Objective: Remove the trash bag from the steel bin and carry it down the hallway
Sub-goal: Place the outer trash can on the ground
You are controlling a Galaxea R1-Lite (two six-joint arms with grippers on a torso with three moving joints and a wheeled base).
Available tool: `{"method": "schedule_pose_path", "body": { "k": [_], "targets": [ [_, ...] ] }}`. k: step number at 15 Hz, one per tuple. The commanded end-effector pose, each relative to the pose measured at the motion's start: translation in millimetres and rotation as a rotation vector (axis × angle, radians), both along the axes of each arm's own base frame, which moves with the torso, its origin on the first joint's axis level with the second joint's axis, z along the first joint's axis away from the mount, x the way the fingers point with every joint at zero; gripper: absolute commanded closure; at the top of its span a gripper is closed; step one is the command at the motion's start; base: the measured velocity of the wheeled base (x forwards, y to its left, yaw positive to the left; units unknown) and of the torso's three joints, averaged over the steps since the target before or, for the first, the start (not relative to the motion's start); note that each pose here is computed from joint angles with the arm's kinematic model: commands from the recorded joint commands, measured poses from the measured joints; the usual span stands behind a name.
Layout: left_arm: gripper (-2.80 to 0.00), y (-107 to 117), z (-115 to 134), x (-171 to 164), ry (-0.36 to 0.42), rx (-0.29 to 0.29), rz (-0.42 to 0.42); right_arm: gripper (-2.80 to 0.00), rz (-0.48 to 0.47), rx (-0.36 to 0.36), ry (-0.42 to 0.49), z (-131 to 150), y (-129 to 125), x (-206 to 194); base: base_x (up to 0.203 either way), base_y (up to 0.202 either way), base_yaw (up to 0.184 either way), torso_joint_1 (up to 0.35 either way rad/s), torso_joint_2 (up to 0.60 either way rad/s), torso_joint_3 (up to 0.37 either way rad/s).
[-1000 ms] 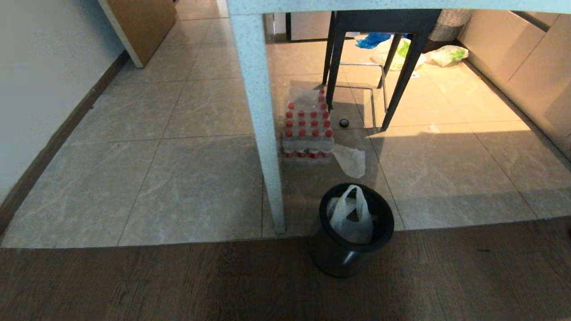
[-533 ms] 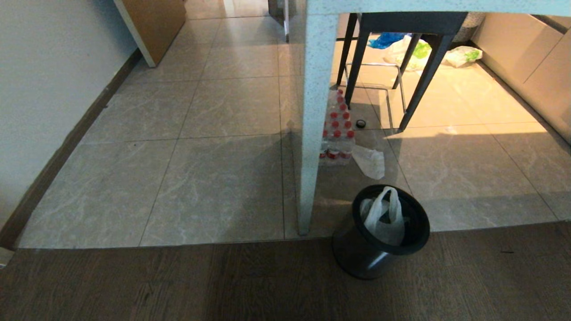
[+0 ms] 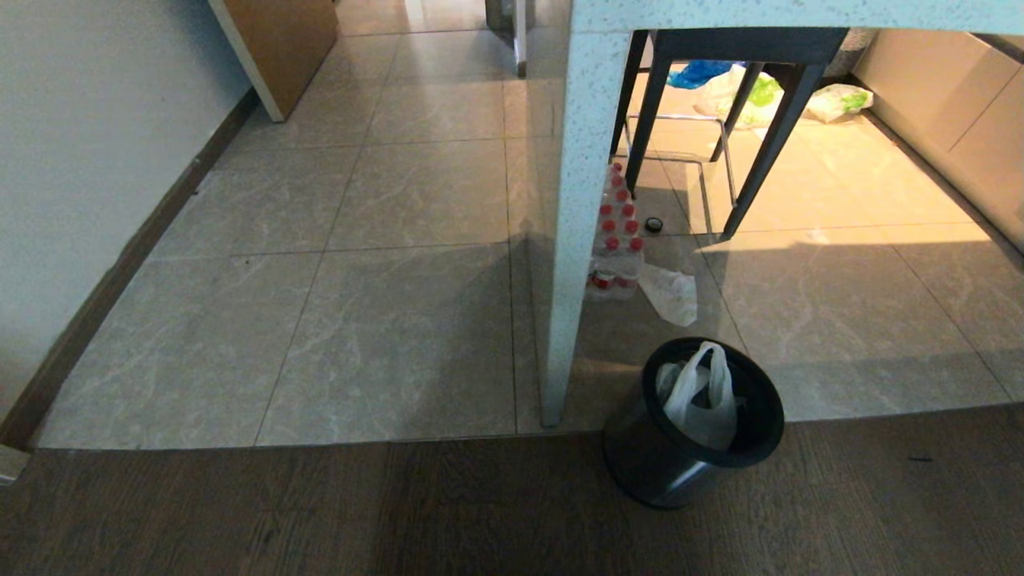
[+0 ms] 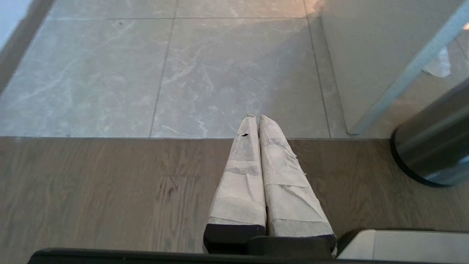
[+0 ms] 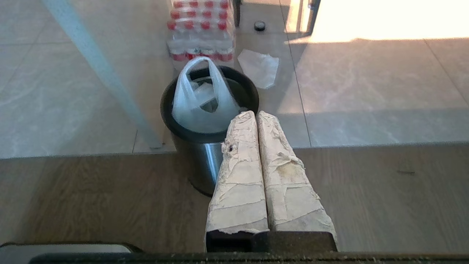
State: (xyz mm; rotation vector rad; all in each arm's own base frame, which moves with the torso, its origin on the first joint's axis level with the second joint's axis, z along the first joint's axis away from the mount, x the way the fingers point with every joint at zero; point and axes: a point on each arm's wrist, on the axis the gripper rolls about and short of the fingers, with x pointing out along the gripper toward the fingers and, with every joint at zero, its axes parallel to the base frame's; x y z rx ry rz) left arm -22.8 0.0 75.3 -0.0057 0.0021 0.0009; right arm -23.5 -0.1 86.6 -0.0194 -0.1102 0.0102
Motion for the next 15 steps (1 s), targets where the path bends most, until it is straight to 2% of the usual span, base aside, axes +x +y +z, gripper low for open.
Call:
{"method": "schedule_pose_path", "body": {
  "k": [1, 6, 12, 15],
  "targets": [
    [0.00, 0.0, -0.3, 0.0, 0.002, -0.005, -0.001, 0.00, -0.002, 0.004, 0.040, -11.0, 0.0, 3.3, 0.000, 0.000, 0.000, 0.000, 0.00, 0.000],
    [0.00, 0.0, -0.1, 0.0, 0.001, -0.002, 0.002, 0.00, -0.002, 0.004, 0.040, -11.0, 0.0, 3.3, 0.015, 0.000, 0.000, 0.001, 0.00, 0.000],
    [0.00, 0.0, -0.7, 0.1, 0.004, -0.006, 0.002, 0.00, 0.000, 0.004, 0.040, -11.0, 0.0, 3.3, 0.172, 0.000, 0.001, 0.004, 0.00, 0.002],
    [0.00, 0.1, -0.4, 0.1, 0.001, -0.007, 0.002, 0.00, 0.000, 0.002, 0.040, -11.0, 0.0, 3.3, 0.000, 0.000, 0.000, 0.000, 0.00, 0.000]
  ]
}}
